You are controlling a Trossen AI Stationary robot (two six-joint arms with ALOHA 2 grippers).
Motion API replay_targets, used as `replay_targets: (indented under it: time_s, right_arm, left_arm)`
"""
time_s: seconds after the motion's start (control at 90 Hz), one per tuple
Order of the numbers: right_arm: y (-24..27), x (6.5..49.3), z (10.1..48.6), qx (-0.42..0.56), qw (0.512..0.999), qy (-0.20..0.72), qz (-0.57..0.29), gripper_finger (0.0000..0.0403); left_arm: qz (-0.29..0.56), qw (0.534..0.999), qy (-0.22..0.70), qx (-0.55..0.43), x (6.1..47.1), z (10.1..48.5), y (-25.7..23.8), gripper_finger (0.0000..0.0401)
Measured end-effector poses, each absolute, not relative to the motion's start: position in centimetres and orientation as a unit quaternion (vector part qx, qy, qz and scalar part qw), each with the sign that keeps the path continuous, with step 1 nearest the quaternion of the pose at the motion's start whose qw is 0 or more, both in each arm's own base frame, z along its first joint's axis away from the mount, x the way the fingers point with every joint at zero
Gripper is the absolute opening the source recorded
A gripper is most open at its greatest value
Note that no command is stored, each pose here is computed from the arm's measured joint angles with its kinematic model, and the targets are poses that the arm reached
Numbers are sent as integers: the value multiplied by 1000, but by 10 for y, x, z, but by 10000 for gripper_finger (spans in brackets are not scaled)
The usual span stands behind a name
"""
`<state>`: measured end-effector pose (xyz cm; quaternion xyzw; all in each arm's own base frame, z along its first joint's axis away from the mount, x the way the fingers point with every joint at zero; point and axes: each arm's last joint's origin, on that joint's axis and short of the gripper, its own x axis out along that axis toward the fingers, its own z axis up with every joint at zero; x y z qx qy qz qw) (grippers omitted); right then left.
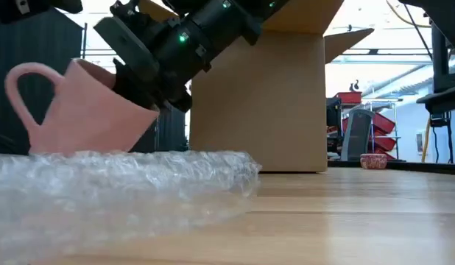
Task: Wrap mug
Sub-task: Wrap the pink mug with bubble wrap
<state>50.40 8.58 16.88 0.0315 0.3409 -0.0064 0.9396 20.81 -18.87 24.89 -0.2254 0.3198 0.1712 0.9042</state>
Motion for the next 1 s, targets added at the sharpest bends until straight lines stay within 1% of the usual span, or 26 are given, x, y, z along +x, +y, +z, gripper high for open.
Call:
replay_targets:
  time_s: [0.144, 0.244, 0.4, 0.489, 0.6, 0.711, 0.811, 0.9, 1.0]
  right_arm:
    - [83, 505, 170, 43, 942, 333, -13, 109]
    - [79, 509, 174, 48, 949, 311, -17, 141]
    - [68, 510, 184, 42, 954, 296, -22, 171]
    - [62, 505, 199, 27, 955, 296, -21, 178]
    - [58, 491, 232, -1, 953, 303, -15, 178]
    - [59, 464, 269, -23, 942, 334, -5, 175]
    - [70, 434, 297, -42, 927, 373, 14, 174]
    - [86, 410, 308, -61, 907, 415, 38, 174]
    - [115, 393, 307, -78, 891, 441, 67, 174]
  left_arm:
    - [174, 904, 319, -226, 209, 249, -188, 0]
    - [174, 905, 318, -224, 209, 249, -188, 0]
    - [175, 905, 318, -223, 209, 249, -187, 0]
    - [176, 906, 317, -221, 209, 249, -187, 0]
    - [189, 912, 301, -207, 209, 249, -186, 0]
    - [200, 915, 284, -206, 209, 250, -185, 0]
    - [203, 915, 280, -210, 212, 249, -185, 0]
    - [204, 914, 280, -211, 215, 245, -186, 0]
    - [207, 914, 283, -205, 217, 241, -188, 0]
